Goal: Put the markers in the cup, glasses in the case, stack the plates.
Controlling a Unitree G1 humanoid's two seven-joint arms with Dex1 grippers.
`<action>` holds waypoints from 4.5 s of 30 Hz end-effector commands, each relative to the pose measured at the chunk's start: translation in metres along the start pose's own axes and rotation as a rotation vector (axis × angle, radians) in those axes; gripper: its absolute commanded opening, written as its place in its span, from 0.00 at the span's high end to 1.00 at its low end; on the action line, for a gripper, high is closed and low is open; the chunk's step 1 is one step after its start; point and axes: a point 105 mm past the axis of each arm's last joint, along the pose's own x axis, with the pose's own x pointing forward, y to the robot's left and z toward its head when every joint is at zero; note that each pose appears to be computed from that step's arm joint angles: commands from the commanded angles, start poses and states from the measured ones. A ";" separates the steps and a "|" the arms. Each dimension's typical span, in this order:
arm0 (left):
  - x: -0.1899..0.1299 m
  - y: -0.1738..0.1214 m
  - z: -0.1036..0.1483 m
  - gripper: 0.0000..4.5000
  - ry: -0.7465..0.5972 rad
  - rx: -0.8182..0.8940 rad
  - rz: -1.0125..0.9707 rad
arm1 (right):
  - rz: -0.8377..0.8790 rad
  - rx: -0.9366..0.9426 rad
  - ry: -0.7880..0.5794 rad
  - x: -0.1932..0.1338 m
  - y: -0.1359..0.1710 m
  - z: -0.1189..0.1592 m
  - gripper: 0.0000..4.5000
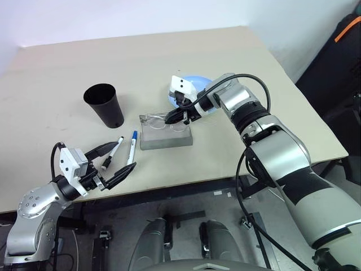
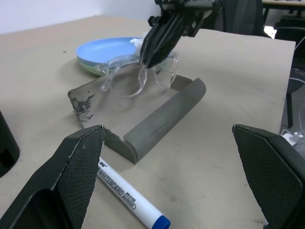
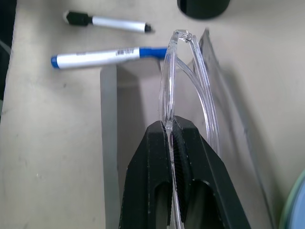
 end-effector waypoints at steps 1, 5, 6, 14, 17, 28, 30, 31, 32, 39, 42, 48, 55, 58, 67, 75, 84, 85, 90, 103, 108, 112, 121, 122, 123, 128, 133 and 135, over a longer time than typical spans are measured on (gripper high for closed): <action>-0.001 0.001 0.014 0.00 -0.029 0.051 0.005 | 0.033 -0.053 -0.014 0.002 0.004 0.016 0.99; -0.001 0.002 0.014 0.00 -0.027 0.050 0.002 | 0.048 -0.058 0.006 0.010 0.007 0.012 0.99; -0.001 0.002 0.014 0.00 -0.028 0.050 0.001 | 0.050 -0.063 0.014 0.013 0.008 0.011 0.99; -0.002 0.001 0.013 0.00 -0.023 0.053 -0.002 | 0.104 -0.068 0.059 0.024 0.016 0.002 0.99; -0.004 0.000 0.010 0.00 -0.017 0.053 0.000 | 0.115 -0.058 0.085 0.025 0.018 -0.001 0.99; -0.007 0.000 0.006 0.00 -0.010 0.056 -0.005 | 0.111 -0.028 0.125 0.033 0.020 -0.008 0.99; -0.008 -0.001 0.006 0.00 -0.010 0.059 -0.005 | 0.112 -0.024 0.123 0.033 0.020 -0.008 0.99; -0.008 -0.001 0.006 0.00 -0.010 0.059 -0.005 | 0.110 -0.021 0.119 0.033 0.020 -0.007 0.99; -0.008 -0.001 0.005 0.00 -0.009 0.059 -0.005 | 0.109 -0.019 0.115 0.033 0.020 -0.006 0.99; -0.008 -0.002 0.003 0.00 -0.001 0.059 -0.007 | 0.099 -0.021 0.111 0.031 0.018 -0.005 0.99; -0.007 -0.001 0.003 0.00 -0.002 0.059 -0.007 | 0.102 -0.024 0.107 0.031 0.018 -0.005 0.99; -0.006 -0.001 0.003 0.00 -0.002 0.060 -0.008 | 0.094 -0.030 0.099 0.031 0.017 -0.003 0.76; -0.004 -0.001 0.006 0.00 -0.005 0.061 -0.008 | 0.083 -0.039 0.087 0.029 0.016 0.001 0.40; -0.004 -0.002 0.007 0.00 -0.006 0.062 -0.009 | 0.072 -0.041 0.065 0.026 0.013 0.008 0.40; -0.003 0.000 0.008 0.00 -0.013 0.061 -0.004 | -0.010 -0.044 -0.206 -0.009 -0.001 0.061 0.40; -0.001 0.003 0.008 0.00 -0.016 0.061 0.001 | -0.259 0.086 -0.336 -0.028 -0.031 0.066 0.91; 0.003 0.003 0.015 0.00 -0.021 0.068 0.001 | -0.464 0.057 -0.246 -0.006 -0.046 0.038 1.00; 0.002 0.003 0.016 0.00 -0.021 0.068 0.002 | -0.471 0.046 -0.221 -0.002 -0.046 0.032 1.00; 0.000 0.002 0.017 0.00 -0.020 0.065 0.012 | -0.526 0.067 -0.176 0.001 -0.051 0.016 1.00; -0.016 0.001 0.014 0.00 0.000 0.062 0.043 | -0.247 0.027 0.010 0.021 -0.021 -0.009 1.00; -0.019 0.000 0.010 0.00 0.009 0.057 0.040 | -0.146 0.023 -0.007 0.016 -0.013 0.002 1.00; -0.019 0.002 0.008 0.00 0.011 0.059 0.038 | -0.077 -0.003 -0.002 0.015 -0.005 0.004 1.00; -0.017 0.005 0.006 0.00 0.010 0.058 0.029 | 0.016 0.007 -0.031 0.020 0.007 0.002 1.00; -0.017 0.006 0.006 0.00 0.010 0.058 0.029 | 0.023 0.011 -0.037 0.021 0.008 0.002 1.00; -0.017 0.006 0.006 0.00 0.010 0.058 0.028 | 0.027 0.014 -0.041 0.021 0.009 0.002 1.00; -0.018 0.007 0.006 0.00 0.010 0.061 0.033 | 0.044 0.034 -0.040 0.033 0.015 -0.013 1.00; -0.018 0.007 0.007 0.00 0.012 0.063 0.040 | 0.087 0.017 -0.082 0.038 0.024 -0.012 1.00; -0.017 0.007 0.008 0.00 0.012 0.066 0.044 | 0.122 0.028 -0.117 0.039 0.029 -0.011 1.00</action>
